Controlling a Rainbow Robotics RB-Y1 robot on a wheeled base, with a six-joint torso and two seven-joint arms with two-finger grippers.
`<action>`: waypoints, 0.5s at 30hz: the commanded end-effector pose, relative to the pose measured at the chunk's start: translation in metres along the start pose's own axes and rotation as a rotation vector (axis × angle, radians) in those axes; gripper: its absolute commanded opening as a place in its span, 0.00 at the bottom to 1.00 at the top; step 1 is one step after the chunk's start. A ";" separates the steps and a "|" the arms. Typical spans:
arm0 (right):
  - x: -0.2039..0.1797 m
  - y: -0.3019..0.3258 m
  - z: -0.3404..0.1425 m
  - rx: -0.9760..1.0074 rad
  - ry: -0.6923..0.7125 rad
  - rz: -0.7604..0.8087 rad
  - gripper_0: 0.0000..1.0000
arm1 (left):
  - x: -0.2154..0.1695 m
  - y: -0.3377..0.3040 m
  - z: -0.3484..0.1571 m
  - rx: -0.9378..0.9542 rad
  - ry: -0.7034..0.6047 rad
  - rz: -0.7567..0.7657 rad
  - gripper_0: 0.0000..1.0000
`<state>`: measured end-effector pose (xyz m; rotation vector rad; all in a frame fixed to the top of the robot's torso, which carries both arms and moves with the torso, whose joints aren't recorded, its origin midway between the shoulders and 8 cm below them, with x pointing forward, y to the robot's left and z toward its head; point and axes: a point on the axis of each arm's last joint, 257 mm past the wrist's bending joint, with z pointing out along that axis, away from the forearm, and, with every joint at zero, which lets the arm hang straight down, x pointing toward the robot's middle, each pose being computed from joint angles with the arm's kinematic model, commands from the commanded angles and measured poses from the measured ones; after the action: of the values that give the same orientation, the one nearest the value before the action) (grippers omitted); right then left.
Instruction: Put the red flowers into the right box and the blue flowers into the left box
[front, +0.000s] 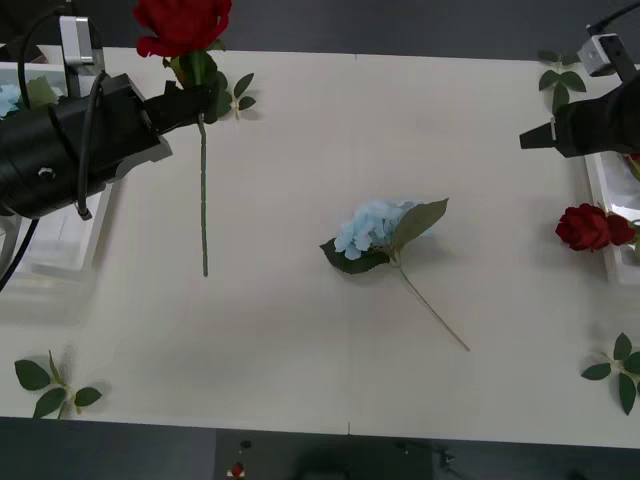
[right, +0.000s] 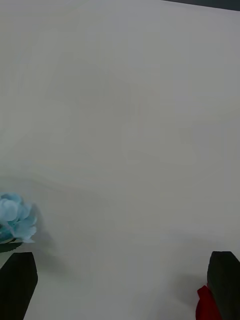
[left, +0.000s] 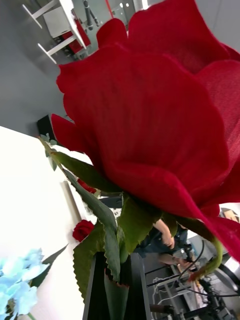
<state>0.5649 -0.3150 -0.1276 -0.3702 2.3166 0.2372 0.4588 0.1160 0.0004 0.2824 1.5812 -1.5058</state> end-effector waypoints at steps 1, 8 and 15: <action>0.008 0.044 0.002 -0.068 -0.010 -0.036 1.00 | -0.006 -0.025 0.008 0.085 -0.020 -0.086 0.00; 0.058 0.107 0.004 -0.173 0.015 -0.121 1.00 | -0.010 -0.038 0.034 0.119 -0.105 -0.142 0.00; 0.106 0.150 0.013 -0.257 0.060 -0.132 1.00 | -0.002 -0.038 0.060 0.082 -0.175 -0.151 0.00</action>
<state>0.4597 -0.2140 -0.2037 -0.6737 2.3249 0.4024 0.4692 0.0625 0.0191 0.0421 1.4548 -1.6774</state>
